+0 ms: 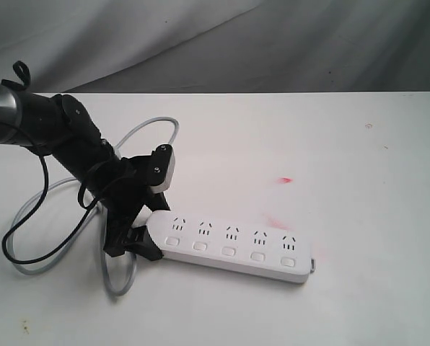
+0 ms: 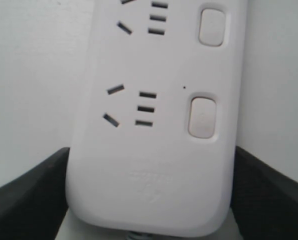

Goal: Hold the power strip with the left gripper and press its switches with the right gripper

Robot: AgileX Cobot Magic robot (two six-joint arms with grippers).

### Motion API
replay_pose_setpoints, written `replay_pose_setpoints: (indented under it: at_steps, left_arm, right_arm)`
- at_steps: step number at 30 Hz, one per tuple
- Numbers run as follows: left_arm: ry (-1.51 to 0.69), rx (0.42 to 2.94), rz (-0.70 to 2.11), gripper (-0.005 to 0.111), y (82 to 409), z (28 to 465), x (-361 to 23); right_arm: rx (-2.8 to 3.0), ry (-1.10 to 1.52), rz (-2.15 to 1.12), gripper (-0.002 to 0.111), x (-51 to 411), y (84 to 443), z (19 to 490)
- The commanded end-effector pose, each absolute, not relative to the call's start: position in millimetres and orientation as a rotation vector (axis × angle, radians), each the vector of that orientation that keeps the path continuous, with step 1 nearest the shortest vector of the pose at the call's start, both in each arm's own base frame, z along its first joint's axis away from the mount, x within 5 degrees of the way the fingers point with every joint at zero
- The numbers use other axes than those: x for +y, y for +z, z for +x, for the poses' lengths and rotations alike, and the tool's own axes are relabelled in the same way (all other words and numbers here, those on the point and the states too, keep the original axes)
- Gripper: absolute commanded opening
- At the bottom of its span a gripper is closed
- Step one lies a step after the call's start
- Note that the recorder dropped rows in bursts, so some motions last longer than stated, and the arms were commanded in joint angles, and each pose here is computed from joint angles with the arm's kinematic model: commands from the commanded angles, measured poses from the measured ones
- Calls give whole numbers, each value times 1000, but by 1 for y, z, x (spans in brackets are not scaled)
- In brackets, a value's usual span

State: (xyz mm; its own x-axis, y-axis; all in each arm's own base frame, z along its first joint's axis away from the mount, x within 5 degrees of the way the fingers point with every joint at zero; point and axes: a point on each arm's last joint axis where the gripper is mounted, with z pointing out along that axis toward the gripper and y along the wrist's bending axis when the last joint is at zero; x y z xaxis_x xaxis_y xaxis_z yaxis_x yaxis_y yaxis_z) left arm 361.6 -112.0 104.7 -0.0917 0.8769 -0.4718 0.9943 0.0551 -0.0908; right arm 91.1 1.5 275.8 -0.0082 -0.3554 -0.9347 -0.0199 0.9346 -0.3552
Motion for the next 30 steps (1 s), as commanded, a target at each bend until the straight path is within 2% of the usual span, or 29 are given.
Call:
replay_pose_setpoints:
  at_steps: [1,6,22,30]
  left_arm:
    - [-599,2052,1898,50,104,360,-114]
    - [-599,2052,1898,50,104,360,-114]
    - [-599,2052,1898,50,104,360,-114]
    - [-599,2052,1898,50,104,360,-114]
  right_arm:
    - [1491,-247,-270,0,2,281,90]
    - [1513,-125,-236,0,7,270,90]
    - [1637,-30,-239,0,7,204,59]
    - [1659,-30,-242,0,7,197,60]
